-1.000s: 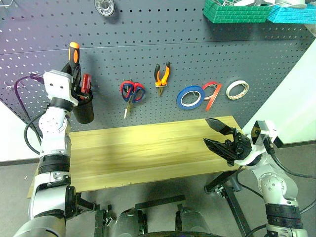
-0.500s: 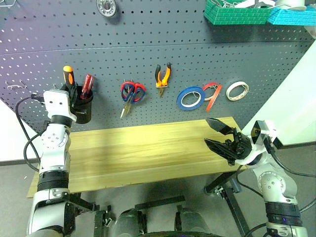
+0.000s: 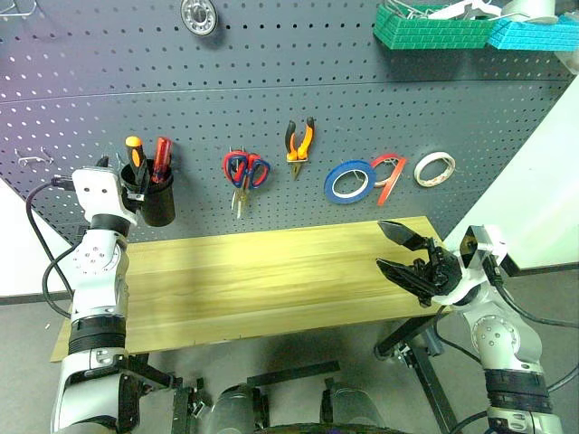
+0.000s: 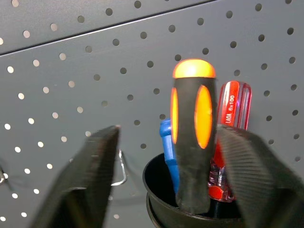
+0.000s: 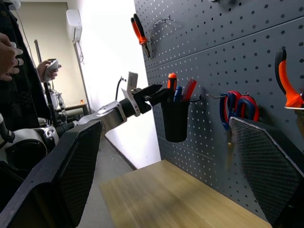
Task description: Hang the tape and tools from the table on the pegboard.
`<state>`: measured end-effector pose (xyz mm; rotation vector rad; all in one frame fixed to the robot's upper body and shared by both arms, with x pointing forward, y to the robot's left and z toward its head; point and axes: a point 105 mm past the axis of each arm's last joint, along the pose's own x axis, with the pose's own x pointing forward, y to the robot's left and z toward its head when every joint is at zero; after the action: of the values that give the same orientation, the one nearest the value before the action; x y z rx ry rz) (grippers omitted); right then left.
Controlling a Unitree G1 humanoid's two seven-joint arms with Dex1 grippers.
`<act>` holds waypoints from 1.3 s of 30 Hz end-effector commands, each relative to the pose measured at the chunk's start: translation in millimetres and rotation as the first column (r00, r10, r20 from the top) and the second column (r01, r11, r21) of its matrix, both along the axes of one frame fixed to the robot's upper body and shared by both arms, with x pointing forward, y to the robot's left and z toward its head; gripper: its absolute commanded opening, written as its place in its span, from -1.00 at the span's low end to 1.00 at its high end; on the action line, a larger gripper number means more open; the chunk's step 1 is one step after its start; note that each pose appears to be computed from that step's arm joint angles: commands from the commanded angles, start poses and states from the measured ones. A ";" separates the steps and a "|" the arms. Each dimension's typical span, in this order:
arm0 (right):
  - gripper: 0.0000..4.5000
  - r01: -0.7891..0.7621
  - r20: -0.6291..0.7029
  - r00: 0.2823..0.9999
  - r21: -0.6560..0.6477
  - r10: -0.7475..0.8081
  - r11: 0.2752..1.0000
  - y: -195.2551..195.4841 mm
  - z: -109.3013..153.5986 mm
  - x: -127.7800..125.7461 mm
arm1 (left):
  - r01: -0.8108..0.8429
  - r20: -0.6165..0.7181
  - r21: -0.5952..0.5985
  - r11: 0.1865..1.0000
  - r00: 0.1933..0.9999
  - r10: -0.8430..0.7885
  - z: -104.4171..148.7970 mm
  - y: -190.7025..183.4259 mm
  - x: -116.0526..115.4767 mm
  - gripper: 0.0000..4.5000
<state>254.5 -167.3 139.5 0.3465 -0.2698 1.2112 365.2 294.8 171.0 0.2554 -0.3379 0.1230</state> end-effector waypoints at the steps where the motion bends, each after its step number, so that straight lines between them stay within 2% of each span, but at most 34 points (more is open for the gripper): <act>1: 1.00 0.003 0.037 0.999 0.001 -0.003 1.000 -2.7 5.9 0.0 | 0.009 0.093 0.021 1.000 0.996 -0.011 24.9 -5.1 -4.6 0.98; 7: 1.00 0.001 0.042 0.999 0.000 -0.001 1.000 -2.6 4.5 1.6 | 0.036 0.155 0.003 0.999 0.987 -0.036 40.6 -14.4 -8.9 0.98; 15: 1.00 -0.004 0.045 0.999 0.001 0.004 1.000 -6.4 -0.4 4.0 | 0.077 0.255 0.031 0.997 0.963 -0.083 74.3 -33.5 -16.0 0.98; 24: 1.00 -0.014 0.054 0.998 0.007 0.013 1.000 -3.3 0.5 8.2 | 0.238 0.227 0.113 0.965 0.939 -0.259 85.8 -79.2 -20.8 0.98; 29: 1.00 -0.013 0.059 0.998 0.007 0.013 1.000 2.7 2.5 7.6 | 0.329 0.145 0.137 0.934 0.926 -0.347 64.5 -107.6 -23.6 0.98; 31: 1.00 0.008 0.064 0.998 0.011 -0.009 1.000 6.6 3.9 9.7 | 0.424 0.089 0.124 0.897 0.895 -0.436 49.2 -128.5 -26.9 0.98; 35: 1.00 0.099 0.065 0.993 -0.012 -0.098 0.995 7.7 -2.1 21.2 | 0.544 -0.003 0.105 0.832 0.837 -0.547 23.4 -158.1 -34.7 0.98; 39: 1.00 0.279 0.030 0.960 -0.023 -0.278 0.960 4.0 -14.1 45.4 | 0.588 -0.082 0.060 0.806 0.808 -0.583 -6.5 -166.3 -40.1 0.98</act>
<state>291.7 -161.7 122.5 0.2979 -0.2850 1.0085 328.6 131.3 160.8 0.2175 -0.3277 -0.5018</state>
